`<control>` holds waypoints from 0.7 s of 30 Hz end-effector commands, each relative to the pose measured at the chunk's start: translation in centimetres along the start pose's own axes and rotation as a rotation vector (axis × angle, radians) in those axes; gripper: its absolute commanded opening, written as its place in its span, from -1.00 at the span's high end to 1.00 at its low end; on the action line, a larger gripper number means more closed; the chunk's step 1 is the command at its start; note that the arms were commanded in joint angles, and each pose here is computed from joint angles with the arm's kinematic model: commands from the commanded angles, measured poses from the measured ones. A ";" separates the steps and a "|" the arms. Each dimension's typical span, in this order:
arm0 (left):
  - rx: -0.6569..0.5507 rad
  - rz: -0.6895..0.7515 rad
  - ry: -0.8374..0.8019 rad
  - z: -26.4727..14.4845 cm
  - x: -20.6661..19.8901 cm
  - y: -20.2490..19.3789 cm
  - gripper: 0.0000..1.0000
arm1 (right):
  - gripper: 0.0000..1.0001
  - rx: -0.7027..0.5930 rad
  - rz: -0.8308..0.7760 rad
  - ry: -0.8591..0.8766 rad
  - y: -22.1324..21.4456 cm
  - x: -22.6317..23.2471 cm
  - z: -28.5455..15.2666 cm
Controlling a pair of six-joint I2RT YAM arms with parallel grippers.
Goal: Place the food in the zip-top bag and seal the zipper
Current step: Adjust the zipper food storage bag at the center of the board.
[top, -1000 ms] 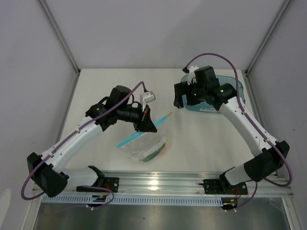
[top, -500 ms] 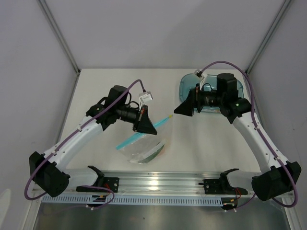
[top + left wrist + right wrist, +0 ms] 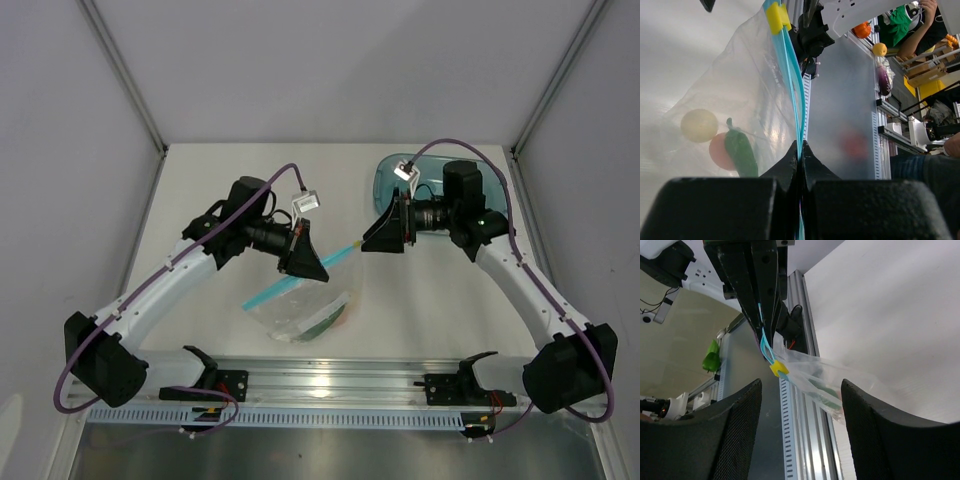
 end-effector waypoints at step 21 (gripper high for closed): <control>-0.037 0.007 -0.029 -0.2 -0.5 1.5 0.99 | 0.22 0.083 0.012 0.133 -3.1 1.1 2.7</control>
Point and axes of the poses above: each gripper's point midway between its finger pads, its own z axis out along the fingers, its own x axis along the line the jaws close on, y = z × x, the point moved 1 cm from there along -z, back along the fingers, and after that the axes turned 10 degrees about z, right-handed, at the moved point
